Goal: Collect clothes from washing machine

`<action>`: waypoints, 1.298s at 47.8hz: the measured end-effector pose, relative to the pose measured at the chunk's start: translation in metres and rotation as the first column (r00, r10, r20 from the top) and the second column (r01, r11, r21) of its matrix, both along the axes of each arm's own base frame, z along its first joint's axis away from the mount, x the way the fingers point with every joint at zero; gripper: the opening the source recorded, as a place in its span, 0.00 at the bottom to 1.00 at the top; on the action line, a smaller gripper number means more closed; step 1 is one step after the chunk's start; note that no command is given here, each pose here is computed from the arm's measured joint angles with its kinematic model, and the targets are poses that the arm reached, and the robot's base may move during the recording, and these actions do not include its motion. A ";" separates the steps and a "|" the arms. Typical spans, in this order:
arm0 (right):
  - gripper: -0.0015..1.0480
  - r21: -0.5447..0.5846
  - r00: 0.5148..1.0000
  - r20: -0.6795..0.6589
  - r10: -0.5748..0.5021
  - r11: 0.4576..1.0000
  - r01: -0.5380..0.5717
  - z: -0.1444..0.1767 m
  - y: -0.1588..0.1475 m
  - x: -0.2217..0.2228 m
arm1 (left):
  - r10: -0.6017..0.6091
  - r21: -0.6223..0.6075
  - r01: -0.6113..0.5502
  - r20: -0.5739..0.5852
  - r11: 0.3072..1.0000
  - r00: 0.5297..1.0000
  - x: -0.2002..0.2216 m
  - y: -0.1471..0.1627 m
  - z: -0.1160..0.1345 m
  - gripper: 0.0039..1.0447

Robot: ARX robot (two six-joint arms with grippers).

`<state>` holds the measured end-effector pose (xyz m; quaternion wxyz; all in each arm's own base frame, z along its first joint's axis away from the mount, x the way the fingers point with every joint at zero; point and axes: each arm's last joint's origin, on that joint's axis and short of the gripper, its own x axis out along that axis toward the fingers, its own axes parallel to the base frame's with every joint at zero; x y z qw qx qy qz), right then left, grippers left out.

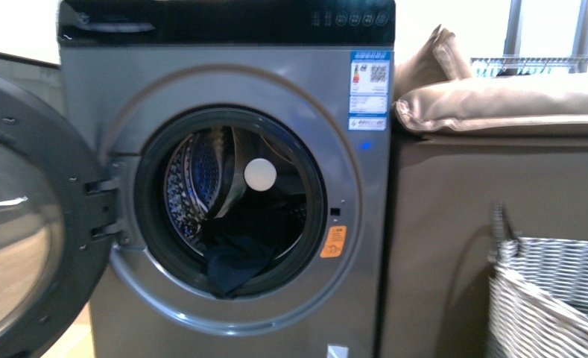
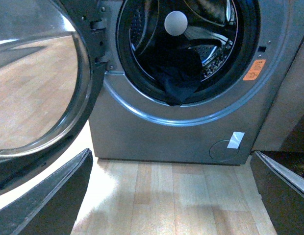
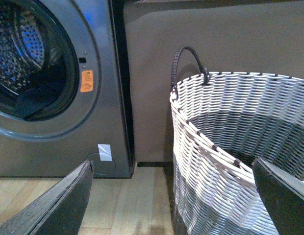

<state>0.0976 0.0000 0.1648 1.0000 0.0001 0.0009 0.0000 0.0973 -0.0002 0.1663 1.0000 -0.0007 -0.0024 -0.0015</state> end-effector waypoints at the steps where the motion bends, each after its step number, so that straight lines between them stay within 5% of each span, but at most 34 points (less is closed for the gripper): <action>1: 0.93 0.000 1.000 0.000 0.000 1.000 0.000 0.000 0.000 0.000 | 0.000 0.000 0.000 0.000 1.000 1.000 0.000 0.000 0.000 0.94; 46: 0.93 0.000 1.000 0.000 0.002 1.000 -0.002 0.000 0.000 0.000 | 0.001 0.000 -0.001 0.001 1.000 1.000 0.000 0.000 0.000 0.94; 53: 0.93 0.000 1.000 0.000 0.002 1.000 -0.002 0.000 0.000 0.000 | -0.334 -0.211 0.292 -0.209 0.933 0.919 0.006 -0.001 0.001 0.94; 62: 0.93 0.000 1.000 0.000 0.000 1.000 0.000 0.000 0.000 0.000 | -0.381 -0.188 0.355 -0.128 0.916 0.916 0.029 -0.009 0.035 0.94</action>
